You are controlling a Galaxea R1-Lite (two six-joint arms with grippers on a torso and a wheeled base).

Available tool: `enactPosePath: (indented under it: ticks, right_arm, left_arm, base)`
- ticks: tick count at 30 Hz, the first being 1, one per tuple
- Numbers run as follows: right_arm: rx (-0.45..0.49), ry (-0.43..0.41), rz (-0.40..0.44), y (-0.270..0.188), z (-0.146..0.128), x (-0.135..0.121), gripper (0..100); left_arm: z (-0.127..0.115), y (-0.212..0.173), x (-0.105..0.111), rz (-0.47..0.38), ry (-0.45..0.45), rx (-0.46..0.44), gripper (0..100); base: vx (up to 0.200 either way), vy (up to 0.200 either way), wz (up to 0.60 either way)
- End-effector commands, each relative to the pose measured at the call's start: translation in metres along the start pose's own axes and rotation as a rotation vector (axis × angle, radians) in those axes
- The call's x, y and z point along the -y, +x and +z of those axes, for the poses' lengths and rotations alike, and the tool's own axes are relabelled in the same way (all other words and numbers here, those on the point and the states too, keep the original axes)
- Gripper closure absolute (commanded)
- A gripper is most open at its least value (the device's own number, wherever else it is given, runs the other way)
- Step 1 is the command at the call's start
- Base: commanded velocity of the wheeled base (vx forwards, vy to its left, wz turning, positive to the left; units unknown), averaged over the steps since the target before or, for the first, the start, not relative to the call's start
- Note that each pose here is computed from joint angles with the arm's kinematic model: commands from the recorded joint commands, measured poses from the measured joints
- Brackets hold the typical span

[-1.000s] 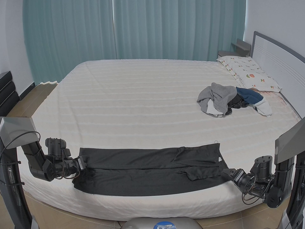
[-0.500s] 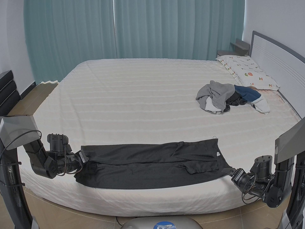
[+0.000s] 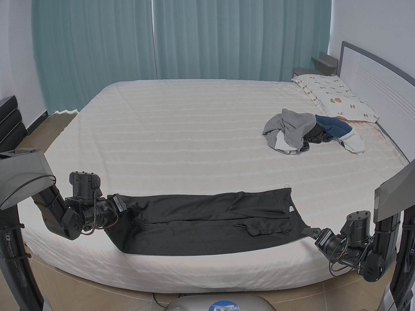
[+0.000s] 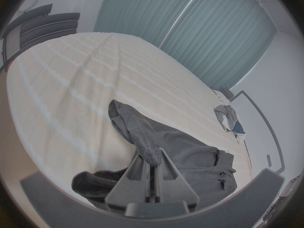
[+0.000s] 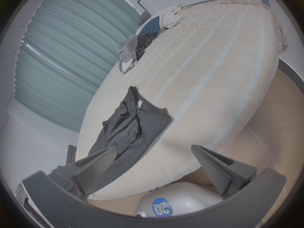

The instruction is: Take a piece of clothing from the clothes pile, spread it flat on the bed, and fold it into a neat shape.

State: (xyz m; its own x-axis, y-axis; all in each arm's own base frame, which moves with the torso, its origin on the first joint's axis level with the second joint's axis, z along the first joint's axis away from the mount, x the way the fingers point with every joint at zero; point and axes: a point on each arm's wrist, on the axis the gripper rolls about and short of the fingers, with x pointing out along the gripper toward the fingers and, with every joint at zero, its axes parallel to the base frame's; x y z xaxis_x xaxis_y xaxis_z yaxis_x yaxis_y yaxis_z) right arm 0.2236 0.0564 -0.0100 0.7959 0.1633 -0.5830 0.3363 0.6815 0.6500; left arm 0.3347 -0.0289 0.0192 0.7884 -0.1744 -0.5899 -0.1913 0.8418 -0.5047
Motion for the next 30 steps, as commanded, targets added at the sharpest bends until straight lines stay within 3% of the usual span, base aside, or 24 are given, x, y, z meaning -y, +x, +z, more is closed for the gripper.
enactPosePath:
  ticks: [1, 13, 30]
  right_arm:
    - [0.005, 0.000, 0.008, -0.001, 0.000, -0.001, 0]
    - [0.005, -0.002, 0.012, -0.001, 0.000, -0.001, 0]
    - [-0.002, -0.006, 0.011, 0.000, -0.001, -0.001, 0]
  left_arm:
    - [0.009, -0.009, 0.022, -0.022, 0.026, 0.049, 100]
    - [0.018, -0.011, 0.074, -0.018, 0.083, -0.023, 100]
    - [-0.014, -0.007, 0.147, -0.059, 0.208, -0.115, 100]
  base:
    - [0.000, -0.200, 0.00]
    - [0.000, -0.200, 0.00]
    - [0.000, -0.200, 0.00]
